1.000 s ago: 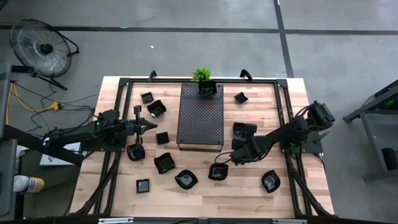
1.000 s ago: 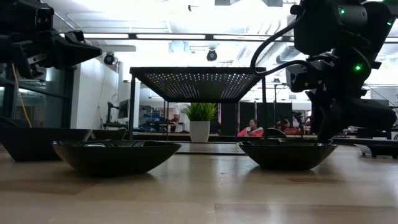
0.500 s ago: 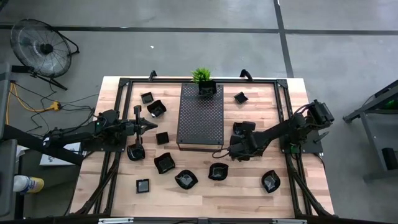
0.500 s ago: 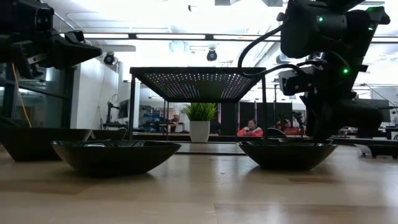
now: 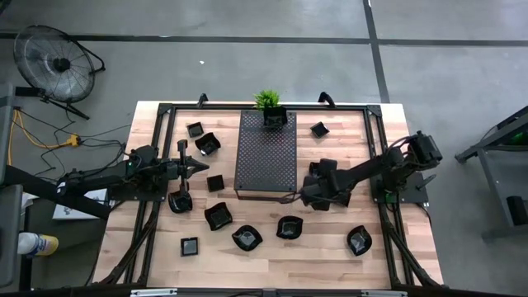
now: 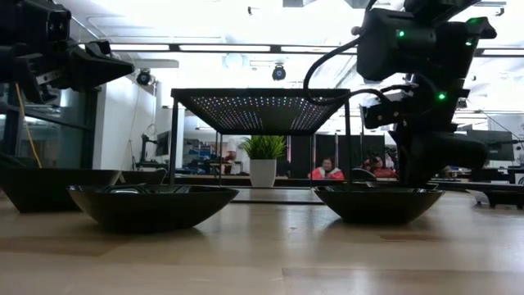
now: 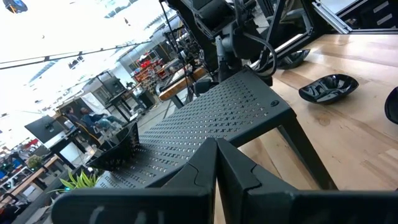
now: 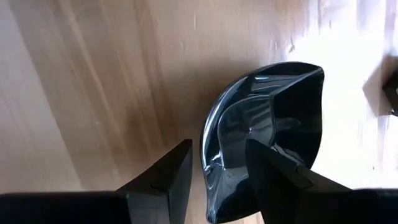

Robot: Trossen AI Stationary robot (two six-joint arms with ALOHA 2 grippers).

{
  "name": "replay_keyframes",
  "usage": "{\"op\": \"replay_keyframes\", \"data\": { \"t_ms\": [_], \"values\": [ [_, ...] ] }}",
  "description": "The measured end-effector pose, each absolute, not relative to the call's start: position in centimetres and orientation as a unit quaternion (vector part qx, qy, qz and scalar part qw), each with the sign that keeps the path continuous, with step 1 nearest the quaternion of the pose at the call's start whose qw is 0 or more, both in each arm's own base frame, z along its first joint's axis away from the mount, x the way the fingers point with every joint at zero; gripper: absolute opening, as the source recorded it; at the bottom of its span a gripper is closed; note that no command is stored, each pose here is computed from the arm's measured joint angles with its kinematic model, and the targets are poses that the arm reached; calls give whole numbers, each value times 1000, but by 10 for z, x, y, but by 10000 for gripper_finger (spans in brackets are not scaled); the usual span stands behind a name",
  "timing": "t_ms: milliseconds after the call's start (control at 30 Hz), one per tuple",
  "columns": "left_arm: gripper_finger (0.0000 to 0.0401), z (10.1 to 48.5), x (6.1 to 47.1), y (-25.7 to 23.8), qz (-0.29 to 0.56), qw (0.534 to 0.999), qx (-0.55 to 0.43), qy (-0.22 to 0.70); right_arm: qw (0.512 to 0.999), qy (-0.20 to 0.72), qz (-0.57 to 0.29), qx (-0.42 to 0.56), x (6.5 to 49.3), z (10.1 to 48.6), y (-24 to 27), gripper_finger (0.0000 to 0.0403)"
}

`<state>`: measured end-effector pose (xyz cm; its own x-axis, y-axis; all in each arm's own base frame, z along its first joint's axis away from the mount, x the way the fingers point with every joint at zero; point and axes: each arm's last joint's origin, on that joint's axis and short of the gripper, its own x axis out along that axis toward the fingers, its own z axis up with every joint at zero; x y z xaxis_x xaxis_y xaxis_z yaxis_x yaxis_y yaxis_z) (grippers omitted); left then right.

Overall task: Pick & Place Mini shaped plates
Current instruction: Put the leaf shaped plate on the shelf

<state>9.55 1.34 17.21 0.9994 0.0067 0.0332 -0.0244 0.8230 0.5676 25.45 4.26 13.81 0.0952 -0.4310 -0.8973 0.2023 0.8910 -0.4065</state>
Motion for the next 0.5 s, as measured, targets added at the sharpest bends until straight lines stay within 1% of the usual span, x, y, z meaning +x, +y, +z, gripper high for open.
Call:
{"op": "replay_keyframes", "data": {
  "t_ms": [200,500],
  "values": [
    [1,172,95,13,8,955,297,-15,733,645,-206,-70,256,137,38,138],
    [1,172,95,13,8,955,297,-15,732,645,-211,-64,253,133,37,106]
  ]
}}
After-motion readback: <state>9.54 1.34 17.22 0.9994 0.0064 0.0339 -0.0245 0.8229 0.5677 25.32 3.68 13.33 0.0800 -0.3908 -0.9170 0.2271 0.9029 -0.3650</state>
